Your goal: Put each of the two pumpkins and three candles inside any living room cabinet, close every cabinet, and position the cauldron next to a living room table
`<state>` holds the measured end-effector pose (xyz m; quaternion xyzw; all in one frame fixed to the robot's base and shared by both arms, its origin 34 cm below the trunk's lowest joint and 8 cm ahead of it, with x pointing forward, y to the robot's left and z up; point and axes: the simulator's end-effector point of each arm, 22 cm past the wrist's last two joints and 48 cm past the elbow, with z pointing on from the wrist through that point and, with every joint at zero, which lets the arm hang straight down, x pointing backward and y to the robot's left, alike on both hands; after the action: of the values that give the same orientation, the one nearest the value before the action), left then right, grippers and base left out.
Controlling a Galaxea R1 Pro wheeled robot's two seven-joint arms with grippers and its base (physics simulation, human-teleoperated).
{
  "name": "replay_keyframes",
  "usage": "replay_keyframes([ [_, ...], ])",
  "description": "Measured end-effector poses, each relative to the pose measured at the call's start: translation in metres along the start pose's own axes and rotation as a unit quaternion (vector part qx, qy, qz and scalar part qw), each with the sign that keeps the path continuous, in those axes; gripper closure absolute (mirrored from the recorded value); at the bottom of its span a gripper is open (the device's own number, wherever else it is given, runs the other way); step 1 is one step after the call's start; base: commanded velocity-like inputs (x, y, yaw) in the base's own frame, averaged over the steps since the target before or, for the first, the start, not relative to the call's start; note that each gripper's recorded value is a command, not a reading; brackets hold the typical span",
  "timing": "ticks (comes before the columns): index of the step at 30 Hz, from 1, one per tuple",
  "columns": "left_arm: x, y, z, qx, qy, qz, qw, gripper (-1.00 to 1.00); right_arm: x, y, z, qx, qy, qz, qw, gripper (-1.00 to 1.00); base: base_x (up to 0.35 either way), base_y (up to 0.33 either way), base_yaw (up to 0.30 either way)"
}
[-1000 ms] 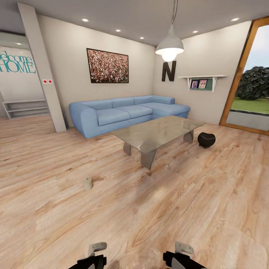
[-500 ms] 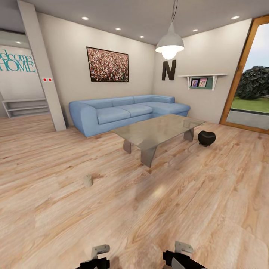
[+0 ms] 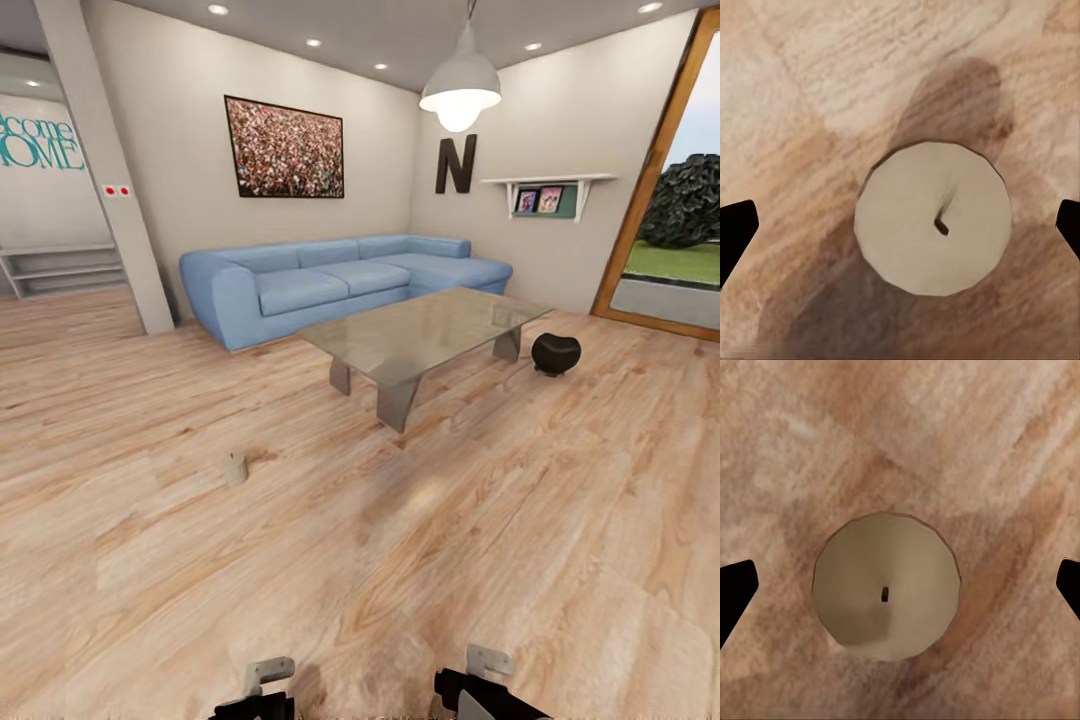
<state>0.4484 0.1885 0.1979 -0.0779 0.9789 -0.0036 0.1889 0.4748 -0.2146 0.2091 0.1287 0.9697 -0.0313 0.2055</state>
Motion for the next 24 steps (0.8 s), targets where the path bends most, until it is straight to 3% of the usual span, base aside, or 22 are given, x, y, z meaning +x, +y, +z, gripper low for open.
replay_keyframes([
  [7, 0.006, 0.000, 0.003, -0.001, 0.006, 0.000, 1.0000, -1.00, 0.001, 0.004, 0.003, -0.009, -0.005, -0.001, 0.9999, -1.00, 0.000, 0.000, 0.000],
  [13, 0.011, 0.001, 0.006, -0.001, 0.012, 0.000, 0.9999, -1.00, -0.001, 0.009, 0.006, -0.022, -0.017, -0.031, 0.9991, -1.00, 0.000, 0.000, 0.000],
  [24, 0.018, 0.001, 0.010, -0.002, 0.020, 0.000, 0.9998, -1.00, 0.004, 0.009, 0.011, -0.022, -0.014, -0.035, 0.9990, -1.00, 0.000, 0.000, 0.000],
])
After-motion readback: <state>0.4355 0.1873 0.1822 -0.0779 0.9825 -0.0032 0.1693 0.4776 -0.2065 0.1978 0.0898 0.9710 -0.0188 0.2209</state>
